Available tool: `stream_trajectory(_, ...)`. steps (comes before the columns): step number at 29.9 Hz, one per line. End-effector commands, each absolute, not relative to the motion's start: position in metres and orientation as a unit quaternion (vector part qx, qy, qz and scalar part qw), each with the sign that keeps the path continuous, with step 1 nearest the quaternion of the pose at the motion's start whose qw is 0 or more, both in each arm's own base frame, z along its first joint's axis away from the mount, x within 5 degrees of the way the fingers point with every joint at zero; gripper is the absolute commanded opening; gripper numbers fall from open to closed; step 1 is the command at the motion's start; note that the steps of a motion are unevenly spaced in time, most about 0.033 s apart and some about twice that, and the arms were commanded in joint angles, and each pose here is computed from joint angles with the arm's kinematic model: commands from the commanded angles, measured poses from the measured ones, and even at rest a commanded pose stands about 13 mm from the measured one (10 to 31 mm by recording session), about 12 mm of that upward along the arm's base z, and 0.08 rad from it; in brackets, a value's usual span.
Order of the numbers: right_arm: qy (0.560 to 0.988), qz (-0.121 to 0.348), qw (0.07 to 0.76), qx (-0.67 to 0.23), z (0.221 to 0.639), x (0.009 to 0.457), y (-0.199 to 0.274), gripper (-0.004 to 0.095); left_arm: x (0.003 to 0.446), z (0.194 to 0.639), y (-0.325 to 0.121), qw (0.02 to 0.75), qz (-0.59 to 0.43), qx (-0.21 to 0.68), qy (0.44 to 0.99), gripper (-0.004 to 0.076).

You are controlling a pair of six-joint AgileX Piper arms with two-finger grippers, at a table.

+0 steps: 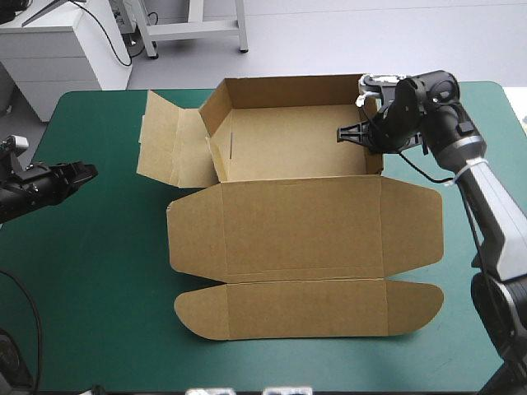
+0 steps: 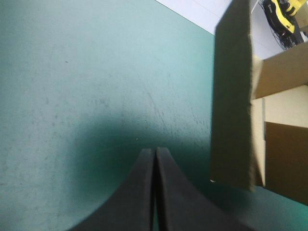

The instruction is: Fold the box

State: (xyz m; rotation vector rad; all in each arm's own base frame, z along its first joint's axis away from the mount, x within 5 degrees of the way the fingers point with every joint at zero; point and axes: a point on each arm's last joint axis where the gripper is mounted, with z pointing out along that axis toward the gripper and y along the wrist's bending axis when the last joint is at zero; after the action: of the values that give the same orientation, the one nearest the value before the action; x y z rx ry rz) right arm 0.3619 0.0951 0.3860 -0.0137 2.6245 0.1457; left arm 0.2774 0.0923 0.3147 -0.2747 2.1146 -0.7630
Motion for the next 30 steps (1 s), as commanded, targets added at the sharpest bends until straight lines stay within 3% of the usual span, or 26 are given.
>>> stream_trajectory(1,0.946,0.082,0.313,-0.008,0.435,0.328,0.086,-0.0020,0.283,0.326,0.095,0.452,-0.322,-0.131,0.821,-0.0009)
stream_trajectory(11,0.922,0.136,0.360,-0.047,0.475,0.286,0.085,-0.0020,0.302,0.294,0.100,0.406,-0.353,-0.153,0.829,-0.0009)
stream_trajectory(18,0.913,0.198,0.348,-0.080,0.478,0.280,0.098,-0.0020,0.321,0.278,0.058,0.353,-0.393,-0.116,0.841,-0.0009)
stream_trajectory(30,0.927,0.112,0.337,-0.119,0.456,0.295,0.119,-0.0020,0.332,0.285,0.009,0.334,-0.416,-0.063,0.843,-0.0009)
